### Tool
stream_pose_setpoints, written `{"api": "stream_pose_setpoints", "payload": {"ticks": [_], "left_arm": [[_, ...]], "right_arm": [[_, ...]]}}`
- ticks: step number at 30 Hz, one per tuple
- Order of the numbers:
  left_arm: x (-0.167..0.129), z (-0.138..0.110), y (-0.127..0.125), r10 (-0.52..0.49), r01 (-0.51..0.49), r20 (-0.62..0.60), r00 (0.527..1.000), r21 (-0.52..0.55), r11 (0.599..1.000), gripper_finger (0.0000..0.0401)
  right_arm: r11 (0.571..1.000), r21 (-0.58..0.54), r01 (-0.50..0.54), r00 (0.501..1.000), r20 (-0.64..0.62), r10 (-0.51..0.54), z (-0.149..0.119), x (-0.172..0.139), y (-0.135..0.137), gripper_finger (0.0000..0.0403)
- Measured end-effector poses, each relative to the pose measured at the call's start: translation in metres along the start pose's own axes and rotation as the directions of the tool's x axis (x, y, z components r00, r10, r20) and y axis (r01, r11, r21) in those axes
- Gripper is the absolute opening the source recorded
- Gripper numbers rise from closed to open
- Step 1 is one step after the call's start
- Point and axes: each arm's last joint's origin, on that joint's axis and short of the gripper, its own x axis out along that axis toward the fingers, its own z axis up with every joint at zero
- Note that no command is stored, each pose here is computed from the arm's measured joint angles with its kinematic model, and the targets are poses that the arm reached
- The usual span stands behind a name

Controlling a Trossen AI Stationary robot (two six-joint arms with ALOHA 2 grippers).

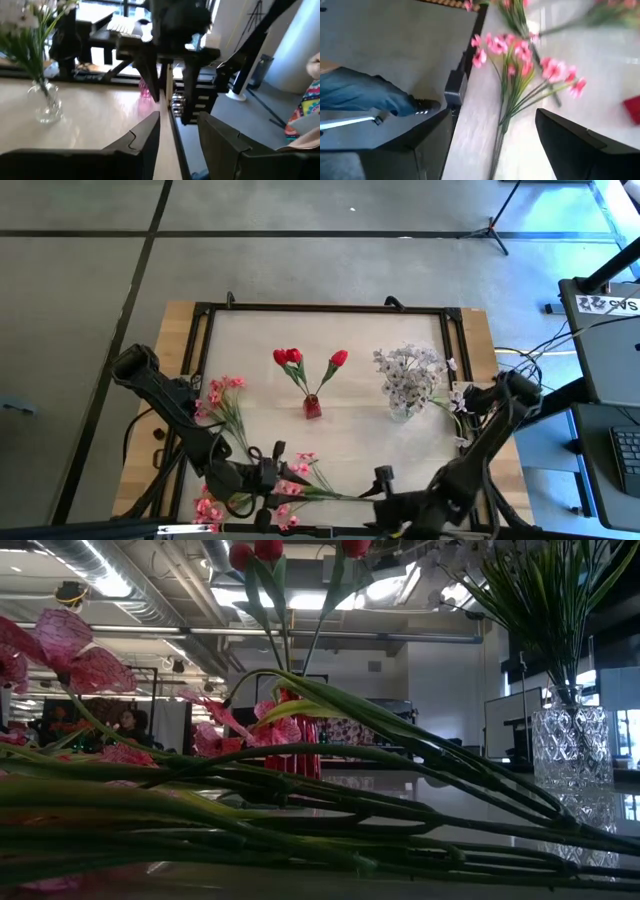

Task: Sort flowers into vase by color
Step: Put the bottom left pink flowers into the pink vase

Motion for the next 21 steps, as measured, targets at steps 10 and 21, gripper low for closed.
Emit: {"api": "stream_pose_setpoints", "payload": {"ticks": [10,21], "left_arm": [[0.005,-0.016,0.001,0.039,-0.042,-0.073,0.997,-0.033,0.999,0.0129],[0.010,-0.029,-0.003,0.040,-0.043,-0.101,0.994,-0.023,0.999,0.0129]], "right_arm": [[0.999,0.038,0.039,0.999,-0.036,-0.038,-0.027,0.072,0.015,0.0287],[0.984,0.119,0.132,0.991,0.004,-0.133,-0.041,0.154,-0.013,0.0207]]}}
